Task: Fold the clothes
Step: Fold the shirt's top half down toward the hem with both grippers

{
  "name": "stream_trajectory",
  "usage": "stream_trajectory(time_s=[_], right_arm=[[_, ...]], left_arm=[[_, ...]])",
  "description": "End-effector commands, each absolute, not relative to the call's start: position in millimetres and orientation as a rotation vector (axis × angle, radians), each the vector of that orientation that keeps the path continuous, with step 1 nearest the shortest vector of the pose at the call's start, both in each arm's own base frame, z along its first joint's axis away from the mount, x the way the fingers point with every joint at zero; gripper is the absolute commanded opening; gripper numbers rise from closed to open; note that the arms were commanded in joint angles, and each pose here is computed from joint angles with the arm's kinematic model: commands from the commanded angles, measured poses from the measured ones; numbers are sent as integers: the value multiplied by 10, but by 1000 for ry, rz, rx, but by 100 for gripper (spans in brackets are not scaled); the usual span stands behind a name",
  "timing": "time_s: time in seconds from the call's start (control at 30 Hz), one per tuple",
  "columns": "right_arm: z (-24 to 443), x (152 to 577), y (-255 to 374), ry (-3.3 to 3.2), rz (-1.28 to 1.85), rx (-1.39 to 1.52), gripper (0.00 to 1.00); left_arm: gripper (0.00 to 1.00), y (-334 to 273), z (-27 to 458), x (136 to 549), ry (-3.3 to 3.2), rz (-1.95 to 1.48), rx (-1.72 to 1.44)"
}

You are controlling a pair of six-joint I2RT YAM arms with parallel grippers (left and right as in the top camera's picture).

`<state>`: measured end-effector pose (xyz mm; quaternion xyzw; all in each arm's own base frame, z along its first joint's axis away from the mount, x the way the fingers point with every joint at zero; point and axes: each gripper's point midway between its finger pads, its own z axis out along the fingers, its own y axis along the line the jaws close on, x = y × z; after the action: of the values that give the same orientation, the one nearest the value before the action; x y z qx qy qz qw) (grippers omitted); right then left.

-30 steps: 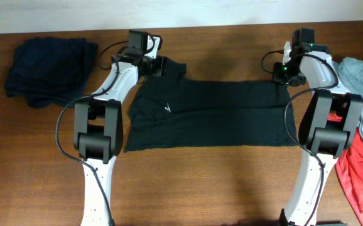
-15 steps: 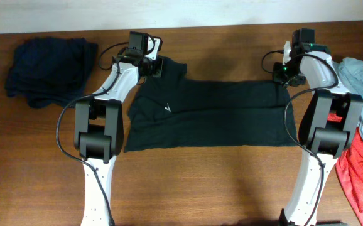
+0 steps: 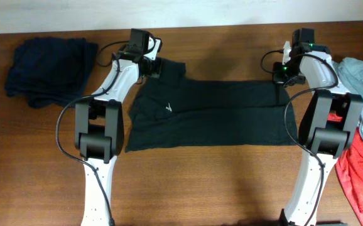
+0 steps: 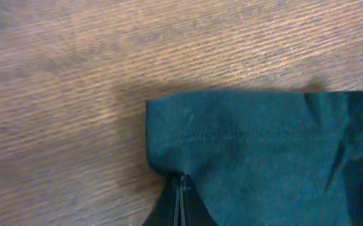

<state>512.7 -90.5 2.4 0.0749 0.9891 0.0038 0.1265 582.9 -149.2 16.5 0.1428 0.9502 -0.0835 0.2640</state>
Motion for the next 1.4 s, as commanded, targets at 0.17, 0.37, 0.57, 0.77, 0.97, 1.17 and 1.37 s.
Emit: stream_trajectory(time_s=[0.17, 0.37, 0.57, 0.77, 0.97, 1.17, 1.37], right_arm=[[-240, 4972, -968, 2952, -36, 239, 4], [-177, 4953, -961, 2957, -35, 237, 4], [14, 4954, -961, 2939, -37, 237, 4], [103, 4879, -946, 2974, -32, 239, 4], [239, 4858, -942, 2989, -30, 239, 4], [429, 4941, -950, 2962, -31, 199, 4], [628, 5022, -777, 2931, 116, 110, 4]], left_arm=[[1, -1465, 772, 5922, 2491, -183, 416], [1, -1421, 857, 5713, 2561, -182, 422], [1, -1377, 888, 5513, 2634, -180, 429], [1, -1354, 1108, 5430, 2627, -180, 428], [1, -1272, 1346, 5326, 2626, -136, 416], [1, -1149, 1349, 5175, 2687, -64, 407], [1, -1126, 1310, 5076, 2731, -59, 413]])
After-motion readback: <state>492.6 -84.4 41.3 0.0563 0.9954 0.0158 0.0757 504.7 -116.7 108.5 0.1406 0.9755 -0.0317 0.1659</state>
